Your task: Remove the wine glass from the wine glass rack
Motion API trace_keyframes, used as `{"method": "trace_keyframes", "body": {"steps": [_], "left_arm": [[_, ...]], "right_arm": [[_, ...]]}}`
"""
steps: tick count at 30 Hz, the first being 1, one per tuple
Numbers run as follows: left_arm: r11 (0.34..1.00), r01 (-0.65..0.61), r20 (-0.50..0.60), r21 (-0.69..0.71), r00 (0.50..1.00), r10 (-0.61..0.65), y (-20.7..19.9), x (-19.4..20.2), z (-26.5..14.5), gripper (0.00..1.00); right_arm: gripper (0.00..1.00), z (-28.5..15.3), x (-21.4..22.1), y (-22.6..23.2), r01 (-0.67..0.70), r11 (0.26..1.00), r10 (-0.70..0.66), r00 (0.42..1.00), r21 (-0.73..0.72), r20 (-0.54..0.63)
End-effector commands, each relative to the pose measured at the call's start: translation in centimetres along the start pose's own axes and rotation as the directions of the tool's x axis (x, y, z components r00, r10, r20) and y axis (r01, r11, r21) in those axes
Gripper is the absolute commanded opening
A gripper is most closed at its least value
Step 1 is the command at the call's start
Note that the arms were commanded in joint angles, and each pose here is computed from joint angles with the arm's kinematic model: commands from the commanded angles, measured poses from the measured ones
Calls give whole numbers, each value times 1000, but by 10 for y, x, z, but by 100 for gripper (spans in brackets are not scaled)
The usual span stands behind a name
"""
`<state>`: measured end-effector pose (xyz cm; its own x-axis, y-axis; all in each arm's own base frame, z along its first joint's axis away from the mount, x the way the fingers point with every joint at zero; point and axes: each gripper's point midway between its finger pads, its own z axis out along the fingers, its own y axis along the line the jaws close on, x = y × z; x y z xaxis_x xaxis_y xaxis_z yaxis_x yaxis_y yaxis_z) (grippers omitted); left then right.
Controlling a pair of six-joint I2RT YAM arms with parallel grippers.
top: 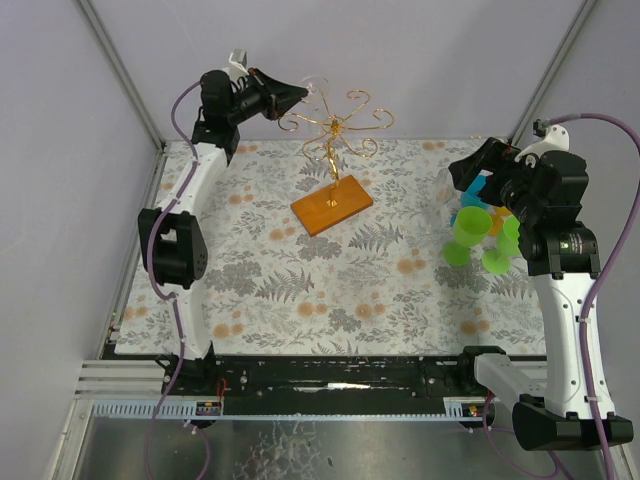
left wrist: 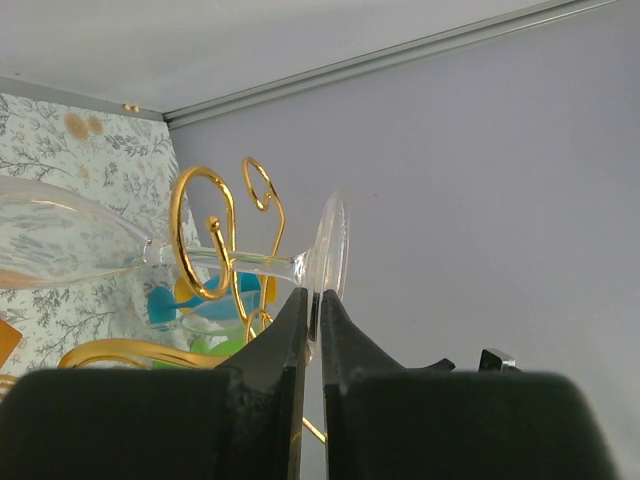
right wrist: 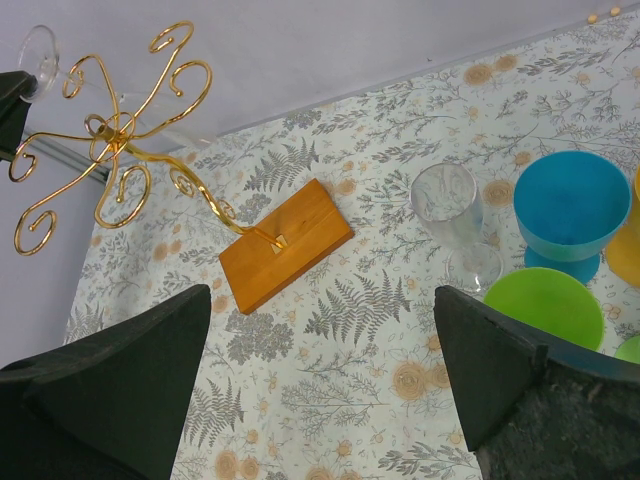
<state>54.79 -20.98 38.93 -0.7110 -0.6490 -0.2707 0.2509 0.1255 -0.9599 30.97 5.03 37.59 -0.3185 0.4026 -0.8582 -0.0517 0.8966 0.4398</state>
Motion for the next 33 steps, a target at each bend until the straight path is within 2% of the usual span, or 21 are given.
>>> {"method": "trace_keyframes", "body": {"steps": [1, 12, 27, 30, 33], "left_arm": [[994, -64, -10, 87, 998, 65, -37, 4, -14, 0], [995, -49, -37, 90, 998, 53, -41, 11, -30, 0], [995, -79, 13, 67, 997, 78, -37, -17, -59, 0], [992, -107, 24, 63, 994, 106, -38, -22, -65, 0], [976, -211, 18, 59, 977, 210, -47, -26, -71, 0]], "right_arm": [[99, -3, -11, 12, 22, 999, -20, 999, -49, 40], [99, -7, -7, 10, 10, 999, -9, 999, -46, 41], [99, -6, -5, 10, 6, 999, -4, 999, -47, 40], [99, -6, -5, 10, 9, 999, -7, 999, -47, 41], [99, -5, -5, 9, 9, 999, -7, 999, -46, 40]]}}
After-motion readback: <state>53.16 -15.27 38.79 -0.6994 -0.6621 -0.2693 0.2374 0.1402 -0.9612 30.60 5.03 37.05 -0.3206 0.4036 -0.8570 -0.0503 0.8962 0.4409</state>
